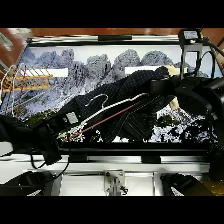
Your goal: Fold the shirts.
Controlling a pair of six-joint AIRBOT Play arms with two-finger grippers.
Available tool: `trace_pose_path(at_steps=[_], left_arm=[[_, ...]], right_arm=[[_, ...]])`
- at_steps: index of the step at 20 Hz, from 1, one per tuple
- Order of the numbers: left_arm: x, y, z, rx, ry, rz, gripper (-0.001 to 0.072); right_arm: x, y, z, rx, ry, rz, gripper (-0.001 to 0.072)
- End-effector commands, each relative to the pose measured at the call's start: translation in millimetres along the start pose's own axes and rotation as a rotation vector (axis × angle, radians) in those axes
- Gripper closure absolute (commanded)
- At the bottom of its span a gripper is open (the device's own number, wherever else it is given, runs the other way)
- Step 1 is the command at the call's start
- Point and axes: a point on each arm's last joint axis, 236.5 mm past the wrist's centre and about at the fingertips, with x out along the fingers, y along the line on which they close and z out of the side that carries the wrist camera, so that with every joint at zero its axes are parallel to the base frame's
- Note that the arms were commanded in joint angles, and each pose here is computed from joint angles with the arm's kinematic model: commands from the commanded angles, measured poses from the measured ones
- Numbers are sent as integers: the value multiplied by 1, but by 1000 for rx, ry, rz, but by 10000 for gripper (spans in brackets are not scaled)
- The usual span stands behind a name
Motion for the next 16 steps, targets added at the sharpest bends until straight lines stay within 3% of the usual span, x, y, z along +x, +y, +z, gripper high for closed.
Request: trace_pose_path(at_steps=[1, 10, 16], left_arm=[[15, 1, 21, 53, -20, -7, 645], [55, -6, 73, 61, -87, -68, 644], [71, -8, 115, -90, -202, -102, 644]], right_arm=[[-1, 20, 2, -68, -11, 82, 597], [-31, 77, -1, -268, -38, 201, 597], [-61, 66, -11, -211, -18, 199, 597]])
